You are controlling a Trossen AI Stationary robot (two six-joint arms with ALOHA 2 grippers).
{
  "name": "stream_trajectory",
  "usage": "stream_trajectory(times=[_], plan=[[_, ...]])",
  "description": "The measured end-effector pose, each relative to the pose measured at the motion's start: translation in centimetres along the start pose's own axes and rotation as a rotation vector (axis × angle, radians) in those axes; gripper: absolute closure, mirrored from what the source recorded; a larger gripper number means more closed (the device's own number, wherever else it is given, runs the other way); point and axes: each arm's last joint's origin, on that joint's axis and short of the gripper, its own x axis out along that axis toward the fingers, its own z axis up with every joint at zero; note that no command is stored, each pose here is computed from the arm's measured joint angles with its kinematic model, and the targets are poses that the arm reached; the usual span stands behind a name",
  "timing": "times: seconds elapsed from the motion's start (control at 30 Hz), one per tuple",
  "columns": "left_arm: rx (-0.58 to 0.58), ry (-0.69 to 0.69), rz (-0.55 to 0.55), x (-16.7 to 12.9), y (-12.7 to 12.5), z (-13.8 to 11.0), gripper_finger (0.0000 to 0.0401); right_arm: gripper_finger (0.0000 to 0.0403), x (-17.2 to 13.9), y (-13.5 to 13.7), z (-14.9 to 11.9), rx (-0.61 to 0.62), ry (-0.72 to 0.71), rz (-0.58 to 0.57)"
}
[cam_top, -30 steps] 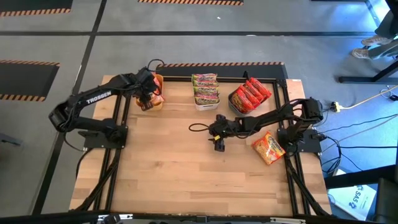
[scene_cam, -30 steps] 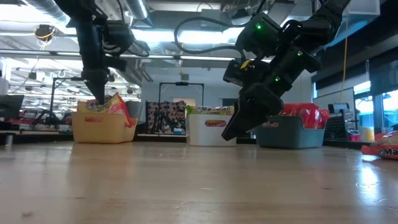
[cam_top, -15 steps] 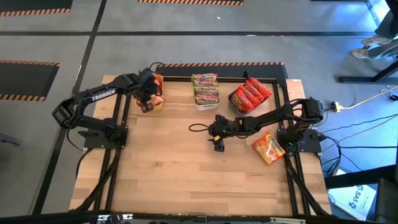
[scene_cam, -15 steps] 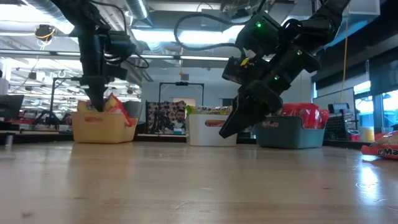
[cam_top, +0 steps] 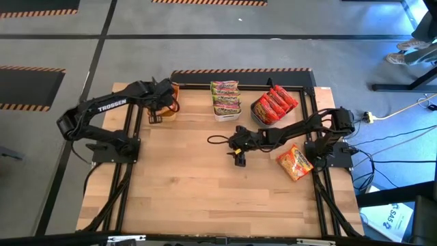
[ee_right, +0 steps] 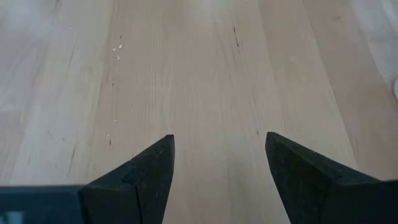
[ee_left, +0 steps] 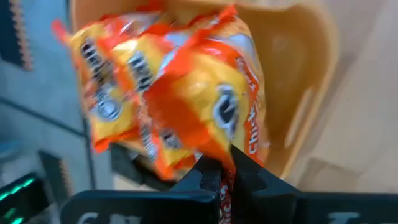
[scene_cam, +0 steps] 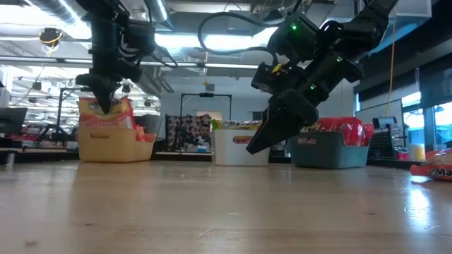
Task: Sort Maruchan noodles
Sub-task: Put the orange noodle pack into the yellow bin
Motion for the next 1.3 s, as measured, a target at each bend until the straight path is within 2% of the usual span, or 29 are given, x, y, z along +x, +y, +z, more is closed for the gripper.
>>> stream_trajectory(times=[0.27, 0.47, 0.67, 0.87, 1.0, 1.13, 1.2, 1.3], plan=[[0.048, 0.054, -0.125, 3.2, -1.2, 1.4, 0.0401, 0.0165, 0.0, 0.0, 0.0, 0.0, -0.002, 0.0], [0.018, 0.038, -0.116, 5.0, -1.3, 2.9, 0.0386, 0.0165, 0.0, 0.0, 0.0, 0.001, -0.002, 0.0], [-0.035, 0.029, -0.094, 4.6, -1.1, 2.8, 0.0335, 0.0165, 0.0, 0.0, 0.0, 0.002, -0.001, 0.0], [-0.086, 0.005, -0.071, 1.4, -0.4, 2.4, 0.0292, 0.0165, 0.0, 0.0, 0.5, 0.009, -0.014, 0.0], [-0.129, -0.089, -0.042, -1.3, -0.4, 2.5, 0.0285, 0.0165, -1.0, 0.0, 1.7, 0.023, 0.054, -0.001], [-0.2, -0.224, -0.033, -3.7, -0.9, 2.5, 0.0285, 0.0165, -3.7, 0.1, 3.1, 0.053, 0.121, 0.001], [-0.275, -0.342, -0.083, -4.8, -1.3, 2.9, 0.0284, 0.0166, -5.5, 0.4, 3.5, 0.087, 0.141, -0.007], [-0.335, -0.556, -0.24, -6.3, -2.2, 4.3, 0.0284, 0.018, -8.4, 1.5, 3.8, 0.172, 0.174, -0.003]])
